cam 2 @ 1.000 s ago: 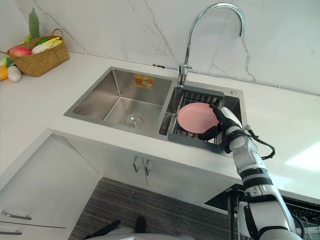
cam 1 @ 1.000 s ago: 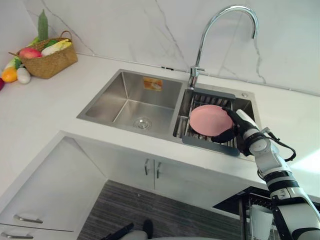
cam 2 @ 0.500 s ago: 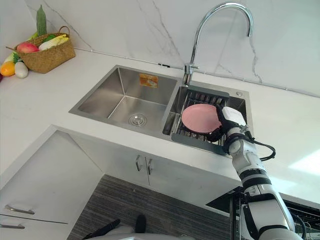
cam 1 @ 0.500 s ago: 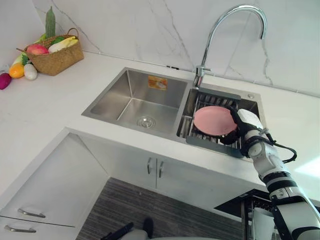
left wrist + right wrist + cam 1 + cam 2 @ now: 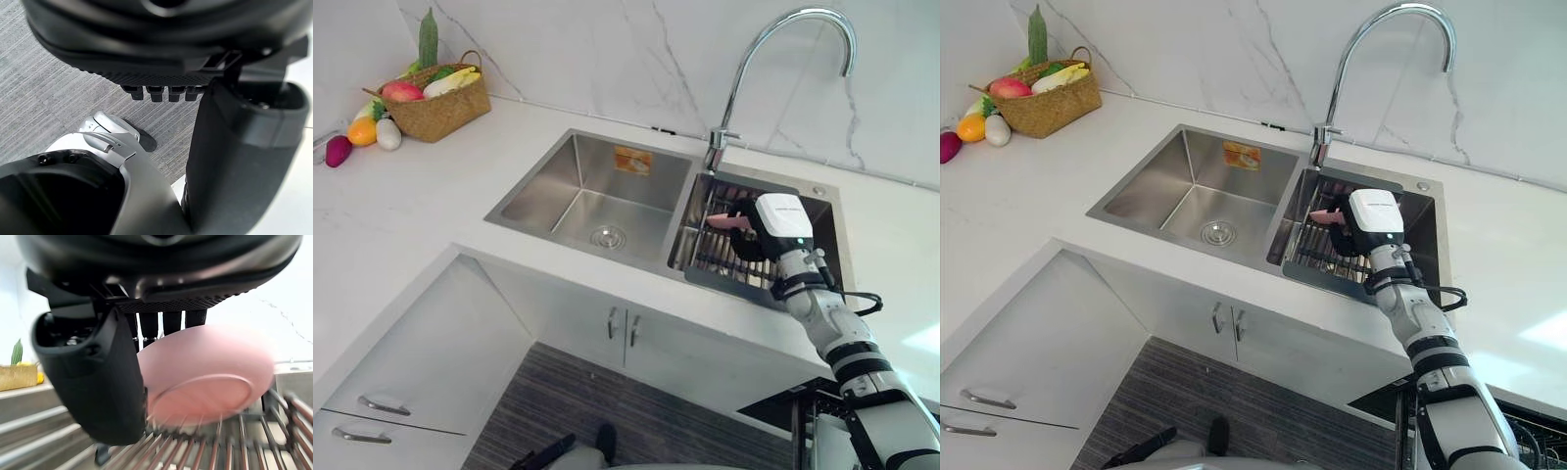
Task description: Walk over to the sink, pick up the cup, carry it to the dishwasher, place the cup inside the dishwasher, then close the dishwasher door
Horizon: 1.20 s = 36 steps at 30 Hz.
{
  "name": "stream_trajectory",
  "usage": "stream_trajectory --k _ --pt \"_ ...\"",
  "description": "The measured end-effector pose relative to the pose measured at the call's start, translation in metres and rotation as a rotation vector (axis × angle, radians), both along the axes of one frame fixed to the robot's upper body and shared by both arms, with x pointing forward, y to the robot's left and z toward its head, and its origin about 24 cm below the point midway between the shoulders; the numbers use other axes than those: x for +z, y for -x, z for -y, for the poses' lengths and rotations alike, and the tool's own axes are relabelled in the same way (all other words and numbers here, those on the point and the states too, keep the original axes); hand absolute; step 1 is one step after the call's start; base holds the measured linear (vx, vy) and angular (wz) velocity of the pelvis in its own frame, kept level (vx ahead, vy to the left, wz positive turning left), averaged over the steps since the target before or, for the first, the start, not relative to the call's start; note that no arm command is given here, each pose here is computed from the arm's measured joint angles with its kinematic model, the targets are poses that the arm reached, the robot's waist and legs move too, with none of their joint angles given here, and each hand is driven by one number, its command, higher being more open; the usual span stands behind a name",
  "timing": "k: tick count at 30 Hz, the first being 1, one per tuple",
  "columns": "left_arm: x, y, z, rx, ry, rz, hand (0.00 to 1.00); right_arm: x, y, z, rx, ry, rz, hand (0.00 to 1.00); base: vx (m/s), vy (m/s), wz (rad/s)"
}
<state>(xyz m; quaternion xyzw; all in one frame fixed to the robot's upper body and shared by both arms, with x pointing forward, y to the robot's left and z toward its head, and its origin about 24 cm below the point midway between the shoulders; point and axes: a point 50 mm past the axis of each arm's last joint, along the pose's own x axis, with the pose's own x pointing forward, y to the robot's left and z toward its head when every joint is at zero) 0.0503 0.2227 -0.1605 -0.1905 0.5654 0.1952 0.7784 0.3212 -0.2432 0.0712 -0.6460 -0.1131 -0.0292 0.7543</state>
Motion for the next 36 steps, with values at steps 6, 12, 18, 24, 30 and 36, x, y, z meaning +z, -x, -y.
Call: stream_trajectory --k 6,12,18,24,30,36 --pt "0.000 -0.001 0.001 -0.016 -0.006 0.006 1.00 -0.008 0.002 -0.013 0.056 0.017 -0.022 0.00 0.00 -0.014 0.05" --pt "-0.001 0.000 0.002 -0.024 -0.004 0.003 1.00 -0.009 0.002 -0.014 0.052 0.016 0.012 0.00 -0.01 -0.020 0.05" --pt "0.000 0.000 0.002 -0.026 0.000 0.011 1.00 -0.008 0.003 -0.012 0.029 0.009 0.064 0.00 -0.01 -0.016 0.07" --pt "0.000 0.000 0.000 -0.027 -0.004 0.016 1.00 0.012 0.001 -0.023 0.077 -0.008 0.170 0.00 -0.01 -0.008 -0.14" --pt "0.000 0.007 -0.005 -0.047 -0.022 -0.006 1.00 0.071 0.015 -0.030 0.170 -0.012 0.396 0.00 0.01 0.009 -0.54" --pt "-0.002 0.013 -0.004 -0.097 -0.030 -0.051 1.00 0.084 0.052 0.044 -0.084 0.048 0.457 0.00 0.01 0.039 -0.54"
